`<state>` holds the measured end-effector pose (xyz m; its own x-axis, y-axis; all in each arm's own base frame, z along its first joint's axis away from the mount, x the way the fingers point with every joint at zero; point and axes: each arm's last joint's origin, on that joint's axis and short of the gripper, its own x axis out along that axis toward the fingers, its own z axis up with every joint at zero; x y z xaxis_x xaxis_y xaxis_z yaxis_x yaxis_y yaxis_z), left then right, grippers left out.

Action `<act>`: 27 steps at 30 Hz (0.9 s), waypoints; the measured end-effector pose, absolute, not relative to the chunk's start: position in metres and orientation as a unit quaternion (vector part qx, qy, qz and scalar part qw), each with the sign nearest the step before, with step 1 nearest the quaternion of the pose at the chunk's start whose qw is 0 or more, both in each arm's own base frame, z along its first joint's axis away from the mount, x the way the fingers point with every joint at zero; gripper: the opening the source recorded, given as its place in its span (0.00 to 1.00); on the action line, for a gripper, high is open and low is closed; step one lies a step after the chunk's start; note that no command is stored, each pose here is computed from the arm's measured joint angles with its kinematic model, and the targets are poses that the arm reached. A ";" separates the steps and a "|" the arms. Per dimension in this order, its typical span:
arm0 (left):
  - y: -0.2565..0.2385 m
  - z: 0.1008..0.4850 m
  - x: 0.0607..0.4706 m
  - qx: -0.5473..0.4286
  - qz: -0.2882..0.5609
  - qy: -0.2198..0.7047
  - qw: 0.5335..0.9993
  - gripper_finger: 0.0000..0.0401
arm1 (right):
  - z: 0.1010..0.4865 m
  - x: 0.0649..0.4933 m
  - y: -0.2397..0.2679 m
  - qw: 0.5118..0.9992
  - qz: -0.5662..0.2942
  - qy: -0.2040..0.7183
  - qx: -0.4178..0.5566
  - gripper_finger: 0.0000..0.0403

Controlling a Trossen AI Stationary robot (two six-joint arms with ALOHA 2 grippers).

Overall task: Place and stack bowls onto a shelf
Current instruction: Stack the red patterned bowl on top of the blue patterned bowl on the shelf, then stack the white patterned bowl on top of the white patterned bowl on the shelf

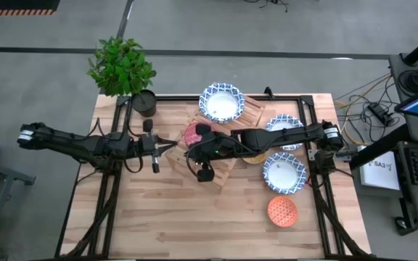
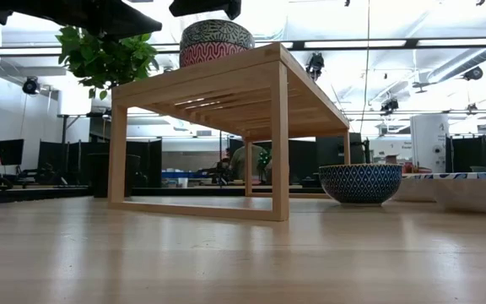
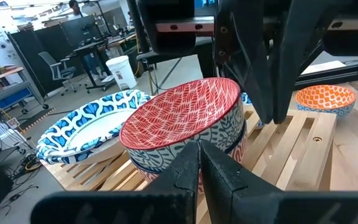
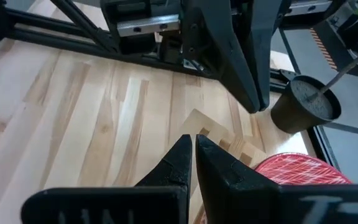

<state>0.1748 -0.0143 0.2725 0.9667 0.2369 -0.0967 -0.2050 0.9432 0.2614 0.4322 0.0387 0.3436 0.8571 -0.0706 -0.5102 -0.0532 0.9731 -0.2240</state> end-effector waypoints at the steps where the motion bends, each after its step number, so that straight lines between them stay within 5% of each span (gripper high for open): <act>1: -0.014 0.272 0.175 0.126 0.112 0.063 0.984 0.00 | 0.342 0.432 0.039 0.956 -0.004 0.269 -0.116 0.03; 17: -0.014 0.272 0.175 0.124 0.112 0.063 0.984 0.00 | 0.391 0.361 0.089 0.957 0.042 0.283 -0.041 0.03; 27: -0.014 0.272 0.175 0.124 0.113 0.063 0.984 0.00 | 0.352 0.293 0.087 0.930 -0.030 0.350 0.111 0.03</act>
<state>0.1750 -0.0143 0.2724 0.9666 0.2373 -0.0968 -0.2059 0.9440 0.2579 0.2929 0.0865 0.3519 0.7528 0.0225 -0.6579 0.1334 0.9735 0.1860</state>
